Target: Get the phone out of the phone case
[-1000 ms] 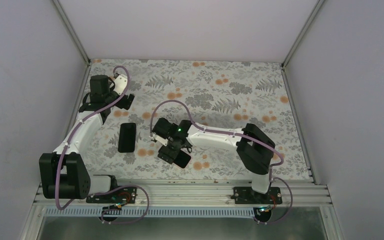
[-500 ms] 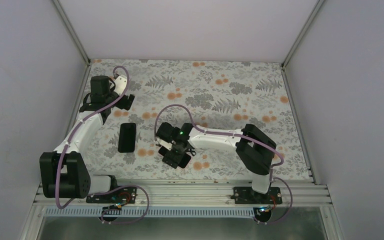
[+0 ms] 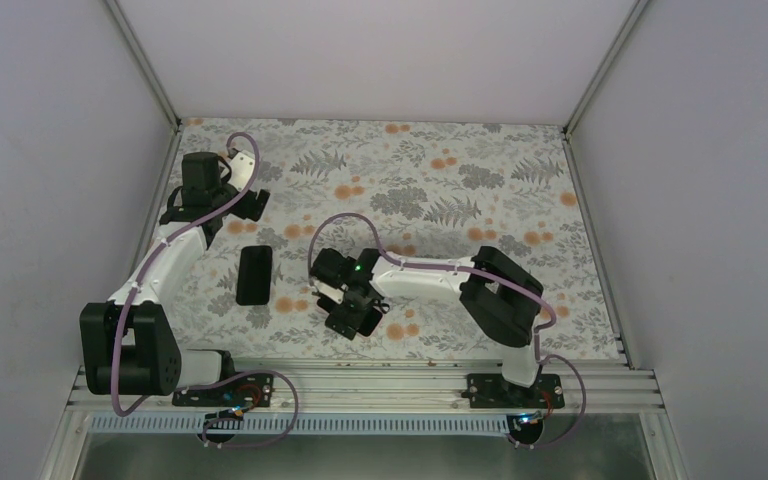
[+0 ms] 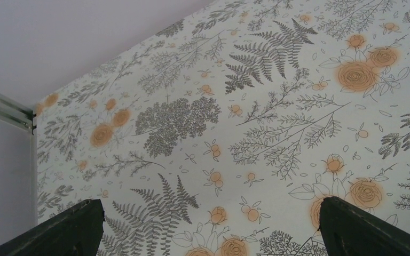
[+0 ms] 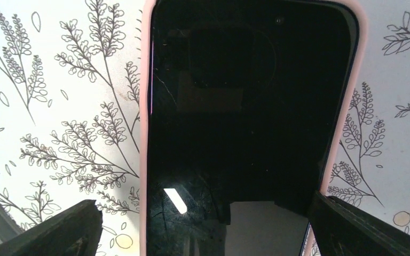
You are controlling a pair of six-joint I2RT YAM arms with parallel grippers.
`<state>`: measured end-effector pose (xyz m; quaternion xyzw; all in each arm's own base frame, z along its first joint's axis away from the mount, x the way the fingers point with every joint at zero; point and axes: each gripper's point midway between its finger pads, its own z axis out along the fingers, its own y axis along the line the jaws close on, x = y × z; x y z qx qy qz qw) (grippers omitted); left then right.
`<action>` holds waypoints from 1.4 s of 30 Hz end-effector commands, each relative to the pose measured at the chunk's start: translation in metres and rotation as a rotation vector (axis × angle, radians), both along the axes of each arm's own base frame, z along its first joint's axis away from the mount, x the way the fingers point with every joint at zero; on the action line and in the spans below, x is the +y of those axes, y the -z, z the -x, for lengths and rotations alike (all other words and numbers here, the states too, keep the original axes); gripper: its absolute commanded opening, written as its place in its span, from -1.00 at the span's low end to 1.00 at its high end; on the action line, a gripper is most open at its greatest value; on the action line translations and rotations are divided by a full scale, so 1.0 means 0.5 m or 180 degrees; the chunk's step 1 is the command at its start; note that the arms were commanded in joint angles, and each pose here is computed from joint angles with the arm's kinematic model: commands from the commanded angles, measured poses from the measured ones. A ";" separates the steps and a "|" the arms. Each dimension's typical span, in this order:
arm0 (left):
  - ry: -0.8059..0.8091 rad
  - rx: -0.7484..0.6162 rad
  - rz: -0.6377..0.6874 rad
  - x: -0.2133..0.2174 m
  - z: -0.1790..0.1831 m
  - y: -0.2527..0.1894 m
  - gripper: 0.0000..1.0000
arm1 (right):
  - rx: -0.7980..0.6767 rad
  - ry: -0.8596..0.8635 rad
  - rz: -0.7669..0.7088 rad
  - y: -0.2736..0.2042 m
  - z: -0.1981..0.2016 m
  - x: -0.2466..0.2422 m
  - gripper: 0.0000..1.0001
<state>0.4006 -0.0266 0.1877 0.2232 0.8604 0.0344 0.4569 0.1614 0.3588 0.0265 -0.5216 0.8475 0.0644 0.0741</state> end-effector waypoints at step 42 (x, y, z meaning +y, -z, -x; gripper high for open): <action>0.0173 0.0083 0.0113 -0.020 0.003 0.016 1.00 | -0.0154 -0.0227 -0.0004 0.024 -0.055 -0.020 1.00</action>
